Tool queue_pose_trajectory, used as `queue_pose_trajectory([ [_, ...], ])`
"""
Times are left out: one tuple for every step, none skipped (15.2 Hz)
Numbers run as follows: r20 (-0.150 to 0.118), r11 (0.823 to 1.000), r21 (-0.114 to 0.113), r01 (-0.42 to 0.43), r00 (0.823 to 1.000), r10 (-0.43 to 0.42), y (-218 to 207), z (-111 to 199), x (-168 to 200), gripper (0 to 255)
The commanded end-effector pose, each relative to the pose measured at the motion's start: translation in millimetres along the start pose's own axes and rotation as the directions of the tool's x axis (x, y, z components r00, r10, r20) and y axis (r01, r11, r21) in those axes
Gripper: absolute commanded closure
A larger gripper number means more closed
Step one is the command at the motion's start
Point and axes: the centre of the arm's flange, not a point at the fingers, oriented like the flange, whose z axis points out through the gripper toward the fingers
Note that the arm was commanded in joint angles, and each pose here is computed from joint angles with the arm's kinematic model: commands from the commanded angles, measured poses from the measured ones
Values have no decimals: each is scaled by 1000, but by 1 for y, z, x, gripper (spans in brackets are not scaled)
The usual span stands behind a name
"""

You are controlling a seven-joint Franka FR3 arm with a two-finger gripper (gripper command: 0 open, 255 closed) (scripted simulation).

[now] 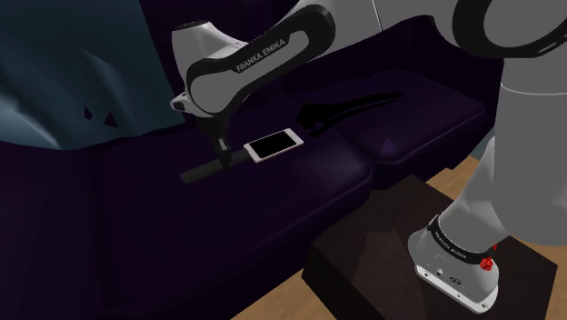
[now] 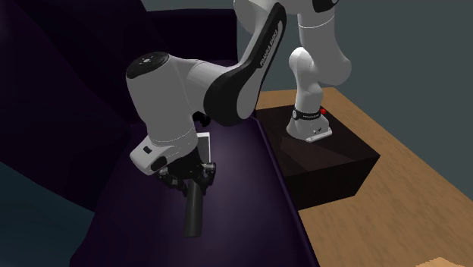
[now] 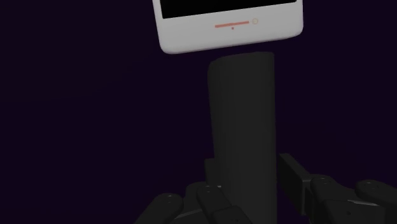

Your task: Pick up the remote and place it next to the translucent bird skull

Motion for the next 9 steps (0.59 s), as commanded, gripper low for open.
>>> queue_pose_trajectory([
  [0, 1000, 0, 0, 1000, 0, -1, -9, 0, 255],
  [0, 1000, 0, 0, 1000, 0, -1, -14, 0, 255],
  [0, 1000, 0, 0, 1000, 0, -1, -19, 0, 255],
  [0, 1000, 0, 0, 1000, 0, -2, -25, 0, 255],
  [0, 1000, 0, 0, 1000, 0, -2, -30, 0, 255],
  [0, 1000, 0, 0, 1000, 0, -3, -35, 0, 255],
  [0, 1000, 0, 0, 1000, 0, -3, -41, -1, 255],
  [0, 1000, 0, 0, 1000, 0, -3, -46, -1, 255],
  [0, 1000, 0, 0, 1000, 0, -4, -51, -1, 255],
])
